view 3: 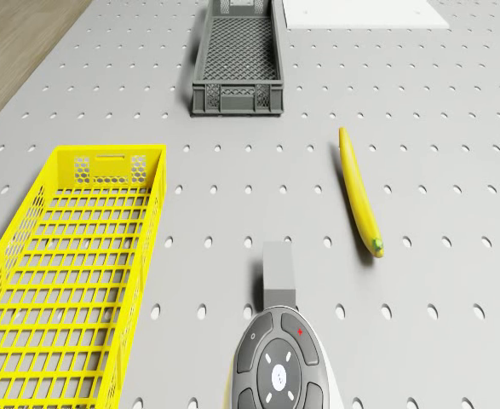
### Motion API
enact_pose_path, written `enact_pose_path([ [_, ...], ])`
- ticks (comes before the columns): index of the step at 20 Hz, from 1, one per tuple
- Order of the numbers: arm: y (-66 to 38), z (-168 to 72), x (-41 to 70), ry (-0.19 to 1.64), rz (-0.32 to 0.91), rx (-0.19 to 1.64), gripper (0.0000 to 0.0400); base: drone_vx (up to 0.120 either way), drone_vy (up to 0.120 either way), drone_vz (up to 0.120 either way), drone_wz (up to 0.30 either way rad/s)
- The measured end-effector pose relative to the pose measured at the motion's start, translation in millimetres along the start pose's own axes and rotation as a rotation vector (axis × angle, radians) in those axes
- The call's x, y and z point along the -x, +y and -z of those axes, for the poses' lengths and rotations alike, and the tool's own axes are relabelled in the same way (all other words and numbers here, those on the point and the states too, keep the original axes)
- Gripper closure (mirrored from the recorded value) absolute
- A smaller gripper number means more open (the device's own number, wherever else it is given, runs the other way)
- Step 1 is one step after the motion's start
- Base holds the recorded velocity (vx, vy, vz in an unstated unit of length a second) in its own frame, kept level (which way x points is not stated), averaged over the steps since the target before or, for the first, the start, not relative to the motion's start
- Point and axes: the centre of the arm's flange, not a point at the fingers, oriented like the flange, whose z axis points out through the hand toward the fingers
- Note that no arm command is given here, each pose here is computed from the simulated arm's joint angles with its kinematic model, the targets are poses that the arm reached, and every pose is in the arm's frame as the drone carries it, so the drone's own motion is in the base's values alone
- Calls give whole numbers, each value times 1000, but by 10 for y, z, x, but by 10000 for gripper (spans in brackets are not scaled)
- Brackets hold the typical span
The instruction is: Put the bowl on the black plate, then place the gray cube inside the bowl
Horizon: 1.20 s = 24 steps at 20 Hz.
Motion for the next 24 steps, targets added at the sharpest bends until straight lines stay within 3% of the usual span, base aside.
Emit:
enact_pose_path([
  [3, 0, 1, 0, 0, 0, 0, 0, 120, -27, 0, 0],
  [7, 0, 1, 0, 0, 0, 0, 0, 120, 80, 0, 0],
  [18, 0, 2, 0, 0, 0, 0, 0, 120, 0, -120, 0],
  [24, 0, 2, 0, 0, 0, 0, 0, 120, -27, 0, 0],
])
